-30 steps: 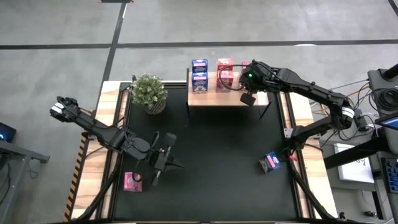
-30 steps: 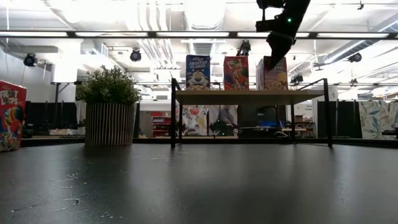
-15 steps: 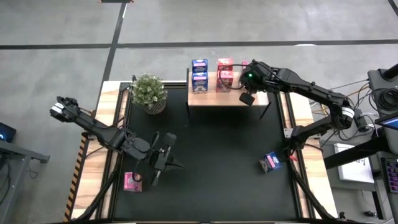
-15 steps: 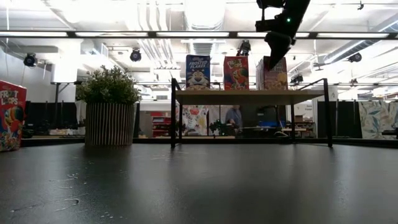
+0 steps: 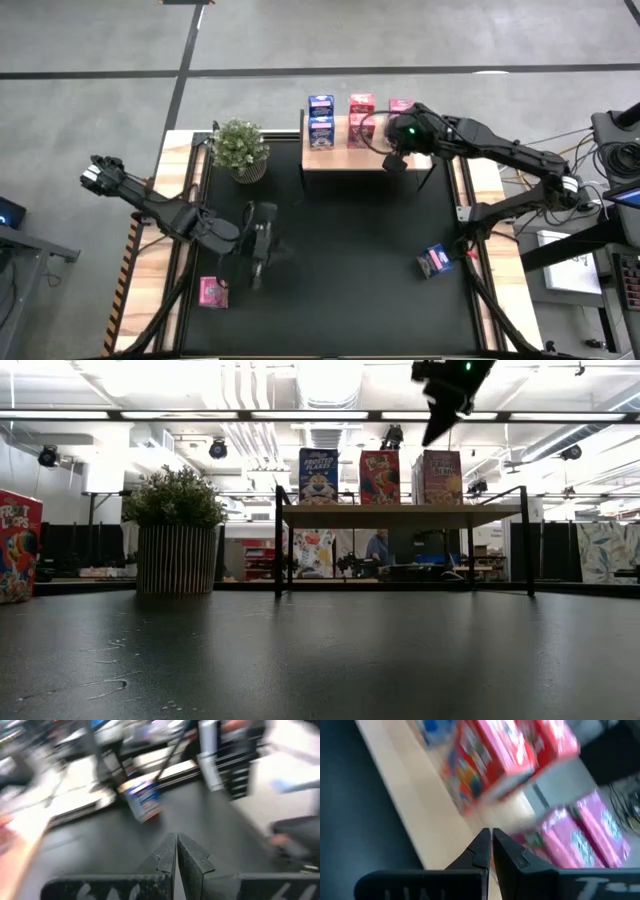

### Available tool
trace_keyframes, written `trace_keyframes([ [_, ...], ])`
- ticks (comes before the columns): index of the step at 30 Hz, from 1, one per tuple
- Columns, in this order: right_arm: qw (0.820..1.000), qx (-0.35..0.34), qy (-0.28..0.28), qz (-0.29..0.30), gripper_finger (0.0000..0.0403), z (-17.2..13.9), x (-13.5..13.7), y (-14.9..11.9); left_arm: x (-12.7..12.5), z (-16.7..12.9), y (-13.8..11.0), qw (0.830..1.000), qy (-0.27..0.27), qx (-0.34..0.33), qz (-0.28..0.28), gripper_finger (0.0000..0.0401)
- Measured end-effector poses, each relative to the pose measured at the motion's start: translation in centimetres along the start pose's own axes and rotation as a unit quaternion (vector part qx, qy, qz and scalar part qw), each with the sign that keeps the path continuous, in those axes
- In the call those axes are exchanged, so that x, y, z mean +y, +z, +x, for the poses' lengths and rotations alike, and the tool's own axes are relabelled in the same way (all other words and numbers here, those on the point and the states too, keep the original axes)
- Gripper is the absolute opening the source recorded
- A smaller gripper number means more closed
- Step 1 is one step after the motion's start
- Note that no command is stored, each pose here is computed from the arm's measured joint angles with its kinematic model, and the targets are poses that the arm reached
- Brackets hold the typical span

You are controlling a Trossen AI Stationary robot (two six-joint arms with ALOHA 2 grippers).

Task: Stack cereal on shelf
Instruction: Put the right purple cereal box on the shelf, then put the red cereal box on the shelf and align it with the other red cereal box on the shelf

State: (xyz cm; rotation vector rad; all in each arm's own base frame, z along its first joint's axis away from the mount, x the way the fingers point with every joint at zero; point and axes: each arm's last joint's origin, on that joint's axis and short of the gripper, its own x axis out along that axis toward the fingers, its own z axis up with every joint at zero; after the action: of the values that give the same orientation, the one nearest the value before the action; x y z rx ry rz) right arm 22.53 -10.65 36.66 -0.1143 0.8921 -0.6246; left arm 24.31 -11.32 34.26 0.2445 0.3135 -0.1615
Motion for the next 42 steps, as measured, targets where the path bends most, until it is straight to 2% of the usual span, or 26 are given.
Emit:
trace_keyframes([
  [4, 0.997, -0.070, 0.027, -0.002, 0.0009, -1.8, 2.0, 0.2, 1.4, -1.0, 0.7, 0.992, 0.101, 0.059, -0.036, 0.0000],
  [8, 0.989, -0.129, 0.065, -0.021, 0.0009, -2.9, 4.7, -0.3, 3.2, -2.0, 1.1, 0.978, 0.140, 0.110, -0.112, 0.0000],
  [11, 0.981, -0.164, 0.092, -0.036, 0.0009, -3.3, 6.7, -1.0, 4.4, -2.6, 0.7, 0.959, 0.170, 0.149, -0.168, 0.0000],
  [15, 0.970, -0.199, 0.126, -0.055, 0.0009, -3.5, 9.1, -2.2, 6.2, -3.0, -0.4, 0.927, 0.206, 0.198, -0.241, 0.0000],
  [17, 0.966, -0.208, 0.141, -0.066, 0.0009, -3.4, 10.2, -2.9, 7.2, -3.1, -1.2, 0.906, 0.197, 0.229, -0.296, 0.0000],
  [19, 0.963, -0.216, 0.146, -0.074, 0.0009, -3.4, 11.0, -3.6, 8.0, -3.0, -2.4, 0.876, 0.187, 0.262, -0.360, 0.0000],
  [21, 0.962, -0.223, 0.134, -0.078, 0.0009, -3.5, 11.7, -4.3, 8.5, -3.1, -3.5, 0.838, 0.191, 0.288, -0.422, 0.0000],
  [24, 0.963, -0.231, 0.110, -0.080, 0.0009, -3.5, 12.6, -5.2, 8.3, -3.3, -5.1, 0.769, 0.215, 0.327, -0.505, 0.0000],
  [27, 0.960, -0.243, 0.112, -0.084, 0.0009, -3.2, 13.6, -6.1, 7.3, -3.7, -6.2, 0.706, 0.239, 0.367, -0.556, 0.0000],
  [29, 0.955, -0.256, 0.119, -0.091, 0.0009, -3.0, 14.3, -6.6, 6.3, -4.1, -6.7, 0.677, 0.253, 0.389, -0.571, 0.0004],
  [32, 0.946, -0.284, 0.124, -0.099, 0.0009, -2.7, 15.1, -7.1, 5.1, -4.6, -7.0, 0.652, 0.267, 0.398, -0.587, 0.0020],
  [35, 0.943, -0.292, 0.125, -0.104, 0.0009, -2.4, 15.4, -7.4, 4.2, -5.1, -7.1, 0.635, 0.282, 0.411, -0.590, 0.0049],
  [40, 0.943, -0.289, 0.128, -0.108, 0.0009, -2.3, 15.6, -7.5, 3.9, -7.4, -7.9, 0.590, 0.381, 0.449, -0.552, 0.0122],
  [41, 0.943, -0.288, 0.128, -0.109, 0.0009, -2.2, 15.6, -7.6, 3.9, -7.6, -8.0, 0.591, 0.391, 0.441, -0.551, 0.0138],
  [42, 0.943, -0.287, 0.128, -0.109, 0.0009, -2.2, 15.6, -7.6, 4.0, -7.7, -8.1, 0.598, 0.394, 0.427, -0.552, 0.0154],
])
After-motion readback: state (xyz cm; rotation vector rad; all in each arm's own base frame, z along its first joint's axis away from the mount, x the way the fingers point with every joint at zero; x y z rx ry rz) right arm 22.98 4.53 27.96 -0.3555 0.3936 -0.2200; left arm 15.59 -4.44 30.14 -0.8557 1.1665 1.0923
